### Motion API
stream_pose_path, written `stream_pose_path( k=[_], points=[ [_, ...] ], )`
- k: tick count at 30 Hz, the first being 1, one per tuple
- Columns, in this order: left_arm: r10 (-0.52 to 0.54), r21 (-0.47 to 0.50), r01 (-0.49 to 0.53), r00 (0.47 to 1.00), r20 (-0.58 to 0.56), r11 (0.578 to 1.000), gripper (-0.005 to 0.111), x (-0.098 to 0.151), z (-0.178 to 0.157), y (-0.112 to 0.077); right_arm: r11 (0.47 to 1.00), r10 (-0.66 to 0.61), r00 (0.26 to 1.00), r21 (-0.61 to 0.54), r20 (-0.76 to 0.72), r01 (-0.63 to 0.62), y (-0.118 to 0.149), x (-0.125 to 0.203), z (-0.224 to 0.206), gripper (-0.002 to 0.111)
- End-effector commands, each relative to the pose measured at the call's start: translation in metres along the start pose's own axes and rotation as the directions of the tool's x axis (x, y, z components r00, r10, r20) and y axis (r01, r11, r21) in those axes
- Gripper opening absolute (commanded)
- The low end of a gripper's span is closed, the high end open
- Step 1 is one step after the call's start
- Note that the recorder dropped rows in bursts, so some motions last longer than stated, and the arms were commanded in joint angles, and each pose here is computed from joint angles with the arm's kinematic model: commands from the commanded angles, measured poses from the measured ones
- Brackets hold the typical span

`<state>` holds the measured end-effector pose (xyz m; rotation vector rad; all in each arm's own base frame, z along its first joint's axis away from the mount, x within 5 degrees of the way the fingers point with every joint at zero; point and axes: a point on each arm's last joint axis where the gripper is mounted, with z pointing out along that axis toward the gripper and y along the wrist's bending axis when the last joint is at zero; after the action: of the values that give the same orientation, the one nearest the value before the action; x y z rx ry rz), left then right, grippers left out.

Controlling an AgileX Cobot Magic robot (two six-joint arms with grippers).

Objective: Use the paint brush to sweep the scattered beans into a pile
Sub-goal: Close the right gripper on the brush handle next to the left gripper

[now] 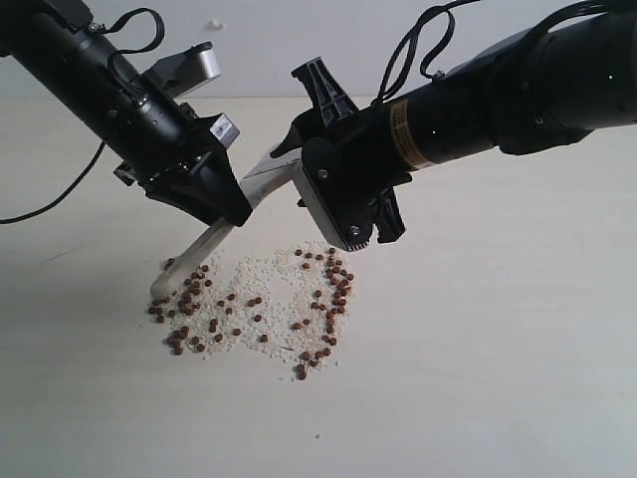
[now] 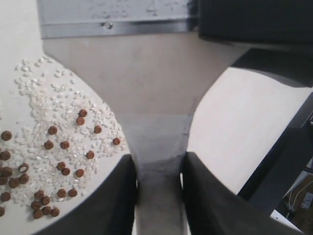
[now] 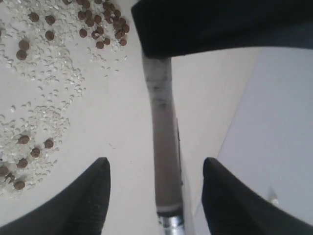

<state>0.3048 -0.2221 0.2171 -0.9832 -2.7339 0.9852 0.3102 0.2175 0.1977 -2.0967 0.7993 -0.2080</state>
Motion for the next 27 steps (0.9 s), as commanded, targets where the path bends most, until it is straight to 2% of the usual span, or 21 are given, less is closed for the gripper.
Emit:
stream_pose_path(
  k=[1, 7, 15, 19, 27],
  points=[
    [0.043, 0.018, -0.044, 0.999, 0.008, 0.999, 0.0, -0.002, 0.0011, -0.0137, 1.0, -0.012, 1.0, 0.006, 0.003, 0.012, -0.002, -0.0004, 0.0001, 0.051],
    [0.043, 0.019, -0.043, 0.999, 0.009, 0.999, 0.0, -0.002, 0.0011, -0.0139, 1.0, -0.012, 1.0, 0.006, 0.003, 0.012, -0.002, -0.0004, 0.0001, 0.045],
    [0.039, 0.028, -0.039, 0.999, 0.014, 0.999, 0.0, -0.0024, 0.0011, -0.0147, 1.0, -0.012, 1.0, 0.006, 0.009, 0.012, -0.0019, -0.001, 0.0001, 0.021],
    [0.047, 0.038, -0.048, 0.999, 0.02, 0.998, 0.0, -0.0029, 0.0011, -0.0157, 1.0, -0.012, 1.0, 0.006, 0.007, 0.012, -0.0019, -0.0008, 0.0001, 0.001],
    [0.063, 0.06, -0.065, 0.997, 0.034, 0.996, 0.001, -0.004, 0.0009, -0.0178, 1.0, -0.012, 1.0, 0.006, 0.01, 0.012, -0.0019, -0.001, 0.0001, 0.0]
  ],
)
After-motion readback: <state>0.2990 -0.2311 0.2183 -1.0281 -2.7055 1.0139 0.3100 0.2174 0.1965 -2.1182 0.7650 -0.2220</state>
